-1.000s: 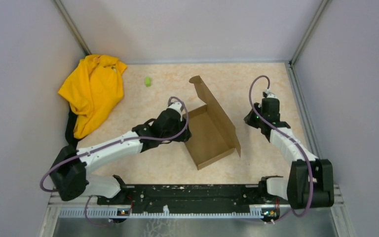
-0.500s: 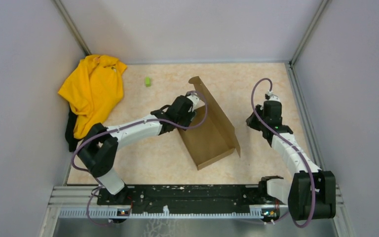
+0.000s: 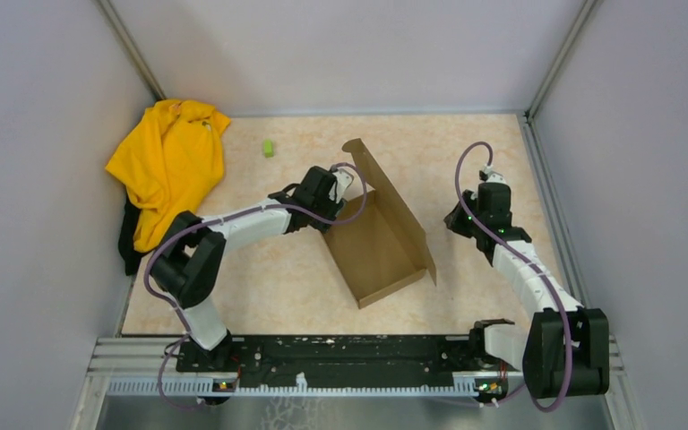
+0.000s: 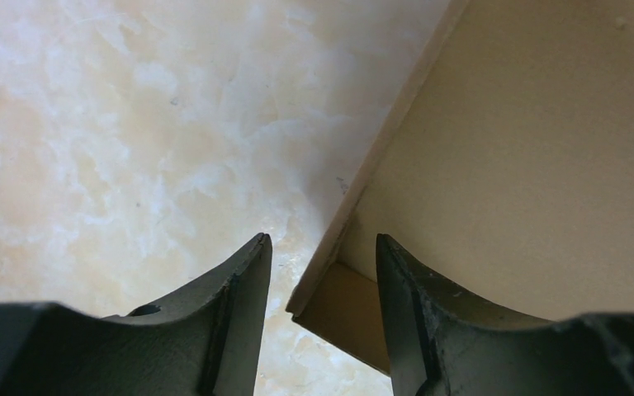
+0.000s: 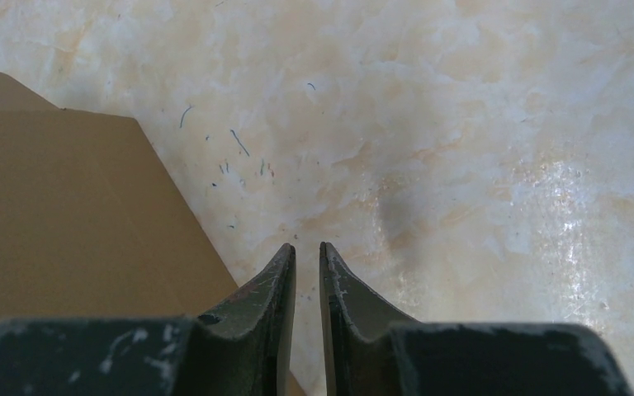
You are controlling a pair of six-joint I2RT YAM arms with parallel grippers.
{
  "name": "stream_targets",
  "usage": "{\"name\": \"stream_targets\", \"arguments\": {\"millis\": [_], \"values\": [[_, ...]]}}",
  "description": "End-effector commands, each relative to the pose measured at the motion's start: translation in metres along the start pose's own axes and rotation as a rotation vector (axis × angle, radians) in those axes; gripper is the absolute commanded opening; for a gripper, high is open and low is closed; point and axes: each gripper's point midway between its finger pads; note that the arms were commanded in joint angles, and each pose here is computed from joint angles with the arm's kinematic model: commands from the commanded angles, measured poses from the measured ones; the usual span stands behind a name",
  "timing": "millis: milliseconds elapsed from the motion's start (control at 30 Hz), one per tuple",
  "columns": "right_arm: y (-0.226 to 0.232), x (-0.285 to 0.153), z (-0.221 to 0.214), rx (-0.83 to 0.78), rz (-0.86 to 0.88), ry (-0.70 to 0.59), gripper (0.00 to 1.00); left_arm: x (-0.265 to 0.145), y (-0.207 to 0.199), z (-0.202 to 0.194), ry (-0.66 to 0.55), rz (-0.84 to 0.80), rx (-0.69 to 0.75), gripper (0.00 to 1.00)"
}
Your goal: Fold the paper box
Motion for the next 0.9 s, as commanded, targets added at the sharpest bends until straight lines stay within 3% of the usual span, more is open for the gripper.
{"name": "stream_targets", "arguments": {"millis": [0, 100, 533, 867], "values": [[0.004, -0.002, 0.022, -0.022, 0.013, -0.061, 0.17, 0.001, -0.020, 0.012, -0.024, -0.114, -0.011, 0.54], [0.003, -0.003, 0.024, -0.023, 0.009, -0.068, 0.17, 0.000, -0.020, 0.010, -0.013, -0.110, -0.027, 0.46], [-0.006, -0.014, 0.038, -0.024, -0.057, -0.107, 0.21, 0.007, 0.011, -0.004, 0.025, 0.048, -0.186, 0.31], [-0.014, -0.034, 0.058, -0.010, -0.122, -0.174, 0.22, 0.001, 0.030, -0.005, 0.030, 0.142, -0.315, 0.30]]}}
Point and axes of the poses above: each gripper's point midway between its finger pads, its own x axis out along the fingers, its own y axis along the line the jaws close on, z = x × y, and after that the axes turned 13 degrees about -x, right-handed
